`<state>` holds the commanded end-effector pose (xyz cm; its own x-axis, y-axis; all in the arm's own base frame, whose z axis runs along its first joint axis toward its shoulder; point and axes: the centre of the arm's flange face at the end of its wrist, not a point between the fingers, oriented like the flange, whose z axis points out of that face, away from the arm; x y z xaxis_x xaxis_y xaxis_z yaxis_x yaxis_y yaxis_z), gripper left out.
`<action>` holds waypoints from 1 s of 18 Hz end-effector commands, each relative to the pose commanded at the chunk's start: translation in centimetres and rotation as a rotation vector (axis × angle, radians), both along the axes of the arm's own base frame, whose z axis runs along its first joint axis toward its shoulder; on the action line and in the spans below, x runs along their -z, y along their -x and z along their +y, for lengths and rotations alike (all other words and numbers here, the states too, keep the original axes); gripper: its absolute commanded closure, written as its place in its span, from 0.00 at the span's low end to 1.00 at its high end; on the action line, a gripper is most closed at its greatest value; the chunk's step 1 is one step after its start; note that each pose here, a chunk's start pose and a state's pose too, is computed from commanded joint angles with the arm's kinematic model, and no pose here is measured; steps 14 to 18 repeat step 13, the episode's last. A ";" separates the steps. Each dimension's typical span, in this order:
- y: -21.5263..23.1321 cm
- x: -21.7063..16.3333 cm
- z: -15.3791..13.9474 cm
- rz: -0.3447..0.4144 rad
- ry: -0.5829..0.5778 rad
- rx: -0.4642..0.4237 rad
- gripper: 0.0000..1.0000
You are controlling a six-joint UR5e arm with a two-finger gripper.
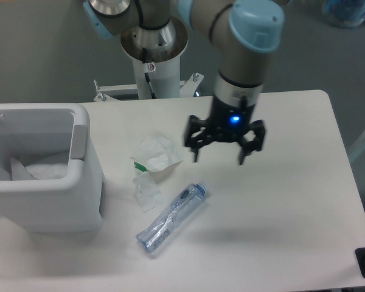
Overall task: Open the trash can
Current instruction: 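Lift the gripper away from the open trash can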
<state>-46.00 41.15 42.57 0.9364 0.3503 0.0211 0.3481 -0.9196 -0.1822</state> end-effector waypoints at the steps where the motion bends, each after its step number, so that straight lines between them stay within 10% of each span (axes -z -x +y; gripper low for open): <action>1: 1.1 0.8 -0.7 -0.006 0.010 0.019 0.00; 8: 3.0 3.2 -1.6 0.046 0.085 0.355 0.00; 18: 3.8 4.5 -1.0 0.079 0.081 0.381 0.00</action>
